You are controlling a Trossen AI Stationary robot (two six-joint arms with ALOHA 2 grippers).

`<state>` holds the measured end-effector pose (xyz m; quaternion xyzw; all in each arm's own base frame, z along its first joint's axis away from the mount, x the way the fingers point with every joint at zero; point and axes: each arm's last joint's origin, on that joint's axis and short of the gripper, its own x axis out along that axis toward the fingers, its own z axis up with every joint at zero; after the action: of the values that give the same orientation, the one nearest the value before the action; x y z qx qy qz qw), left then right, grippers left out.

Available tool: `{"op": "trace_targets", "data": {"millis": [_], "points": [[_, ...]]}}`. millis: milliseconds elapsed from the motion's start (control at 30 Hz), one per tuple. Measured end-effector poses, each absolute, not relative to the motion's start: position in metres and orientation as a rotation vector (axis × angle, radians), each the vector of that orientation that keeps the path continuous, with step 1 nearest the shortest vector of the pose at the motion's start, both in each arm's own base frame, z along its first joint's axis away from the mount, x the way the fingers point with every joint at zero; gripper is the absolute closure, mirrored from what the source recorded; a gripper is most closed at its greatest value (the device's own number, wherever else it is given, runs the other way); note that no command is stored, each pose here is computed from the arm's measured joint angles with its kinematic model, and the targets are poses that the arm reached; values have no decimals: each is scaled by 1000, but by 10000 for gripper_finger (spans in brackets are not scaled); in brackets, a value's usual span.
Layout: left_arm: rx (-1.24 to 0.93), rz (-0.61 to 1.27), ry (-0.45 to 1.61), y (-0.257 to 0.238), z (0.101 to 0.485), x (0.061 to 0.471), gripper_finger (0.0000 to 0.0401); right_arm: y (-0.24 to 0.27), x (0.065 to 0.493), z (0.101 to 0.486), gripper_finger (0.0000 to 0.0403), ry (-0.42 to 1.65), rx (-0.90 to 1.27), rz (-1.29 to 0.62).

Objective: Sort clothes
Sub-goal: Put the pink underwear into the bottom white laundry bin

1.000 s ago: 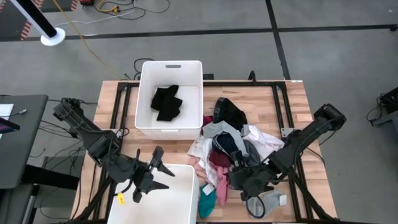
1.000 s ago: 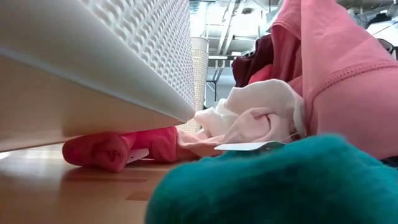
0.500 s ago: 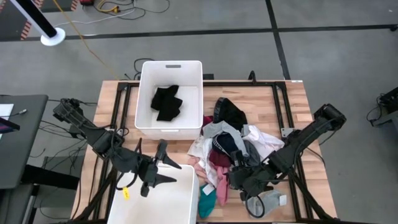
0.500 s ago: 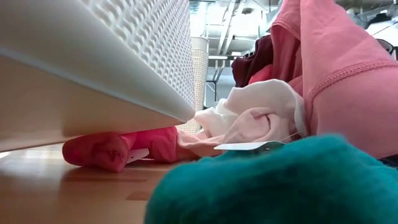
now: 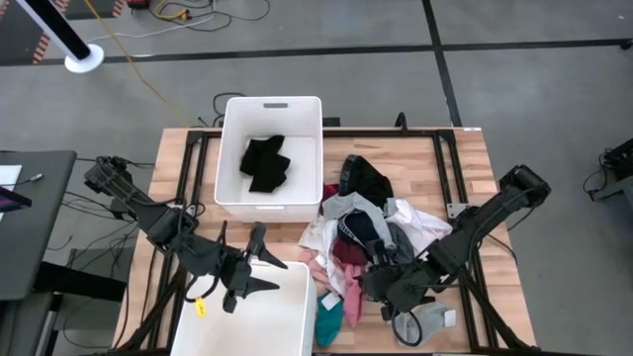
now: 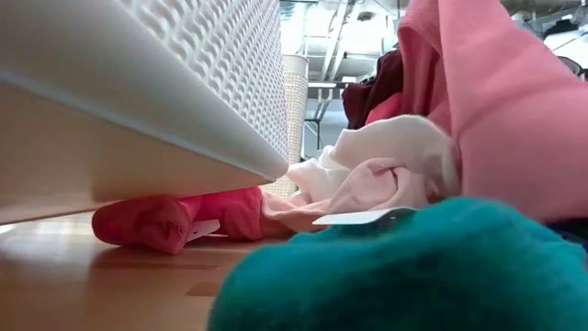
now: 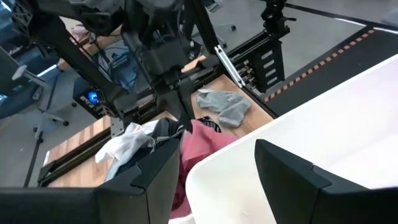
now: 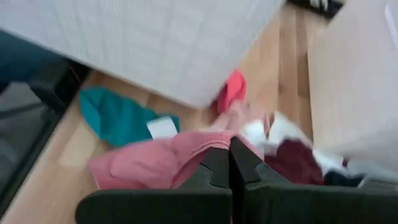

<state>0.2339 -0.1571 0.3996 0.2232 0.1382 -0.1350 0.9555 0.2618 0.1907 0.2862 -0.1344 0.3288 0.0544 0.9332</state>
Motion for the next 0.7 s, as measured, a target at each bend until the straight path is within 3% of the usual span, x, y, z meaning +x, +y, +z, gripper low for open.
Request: {"op": "trace_targets", "data": {"millis": [400, 700], "points": [[433, -256, 215, -143, 407, 246, 197, 189, 268, 387, 403, 360, -466, 202], [398, -256, 139, -124, 415, 259, 197, 166, 274, 457, 403, 113, -612, 99]]}}
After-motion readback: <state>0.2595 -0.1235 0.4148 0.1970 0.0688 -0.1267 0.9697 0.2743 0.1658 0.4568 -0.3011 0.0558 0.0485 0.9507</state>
